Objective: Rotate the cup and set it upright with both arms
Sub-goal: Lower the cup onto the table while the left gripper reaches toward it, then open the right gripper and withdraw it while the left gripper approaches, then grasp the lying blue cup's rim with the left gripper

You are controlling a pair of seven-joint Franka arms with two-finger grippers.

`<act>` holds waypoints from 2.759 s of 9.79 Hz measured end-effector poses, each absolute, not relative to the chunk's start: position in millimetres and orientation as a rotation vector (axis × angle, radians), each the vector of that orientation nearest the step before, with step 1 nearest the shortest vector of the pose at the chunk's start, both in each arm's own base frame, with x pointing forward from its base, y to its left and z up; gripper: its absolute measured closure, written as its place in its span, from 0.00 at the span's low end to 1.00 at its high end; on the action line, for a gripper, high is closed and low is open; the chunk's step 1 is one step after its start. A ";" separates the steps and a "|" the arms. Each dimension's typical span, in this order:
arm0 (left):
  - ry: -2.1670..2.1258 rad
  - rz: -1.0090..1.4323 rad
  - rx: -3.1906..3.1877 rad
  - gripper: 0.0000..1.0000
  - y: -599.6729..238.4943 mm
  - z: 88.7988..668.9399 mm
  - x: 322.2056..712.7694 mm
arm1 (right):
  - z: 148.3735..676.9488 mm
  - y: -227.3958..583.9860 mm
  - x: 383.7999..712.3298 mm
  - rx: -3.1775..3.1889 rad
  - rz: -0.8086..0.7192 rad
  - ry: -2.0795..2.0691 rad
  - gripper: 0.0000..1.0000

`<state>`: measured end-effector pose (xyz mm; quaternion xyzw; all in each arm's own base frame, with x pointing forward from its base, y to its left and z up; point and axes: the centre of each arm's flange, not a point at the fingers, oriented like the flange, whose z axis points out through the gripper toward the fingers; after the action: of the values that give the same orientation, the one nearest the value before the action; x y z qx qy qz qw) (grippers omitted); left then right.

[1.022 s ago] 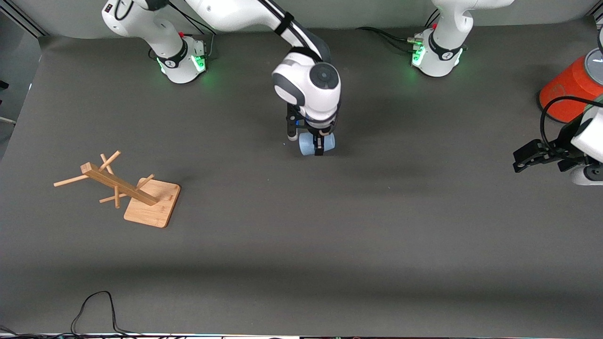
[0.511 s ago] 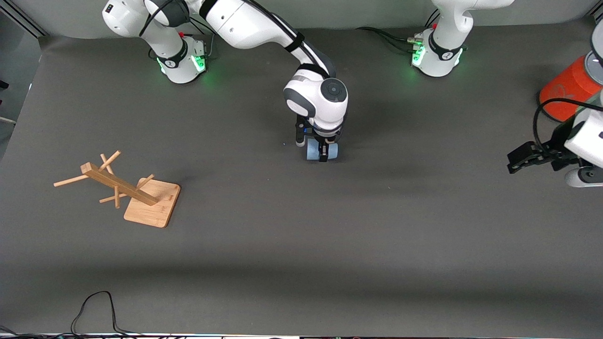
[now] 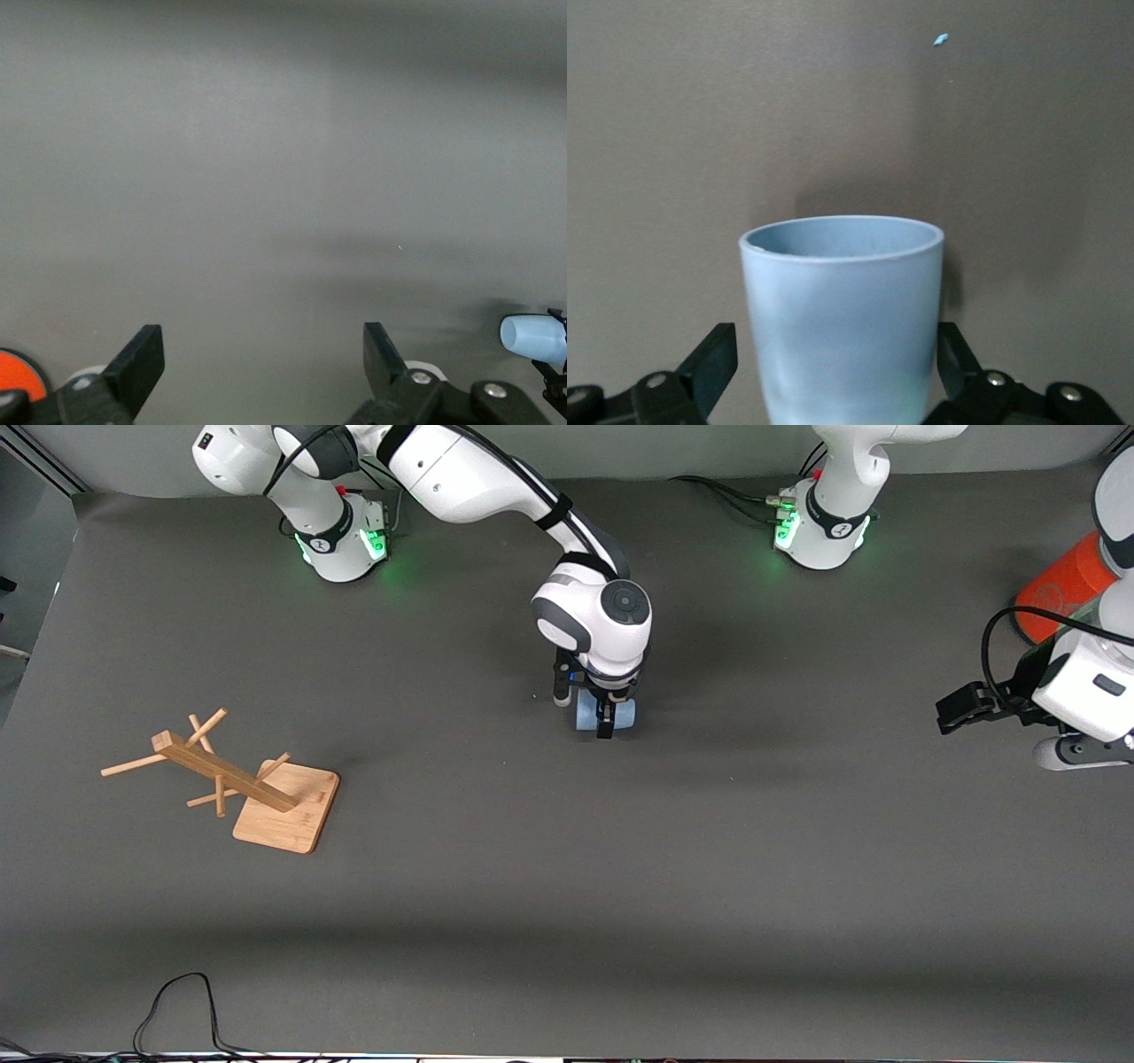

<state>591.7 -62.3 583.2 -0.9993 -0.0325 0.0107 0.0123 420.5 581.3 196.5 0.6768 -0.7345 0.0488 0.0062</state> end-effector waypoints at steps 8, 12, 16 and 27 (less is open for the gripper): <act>0.059 0.204 -3.053 0.00 -265.2 506.9 560.7 | 447.1 436.5 514.5 2.305 0.137 -2.028 0.00; -0.068 0.244 -3.076 0.00 -369.7 435.8 536.7 | 544.1 232.4 554.0 2.628 0.041 -1.522 0.00; -0.194 0.072 -2.844 0.00 -534.2 305.6 447.6 | 590.2 20.4 565.9 2.899 -0.012 -0.969 0.00; -0.239 -0.089 -2.563 0.75 -570.5 219.3 405.1 | 596.2 -53.5 564.1 3.079 -0.015 -0.102 0.00</act>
<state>405.1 -570.5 219.3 -0.9555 -0.0891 -0.0333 0.2793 564.1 -53.5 596.2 0.9990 -0.0331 -0.0049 0.0305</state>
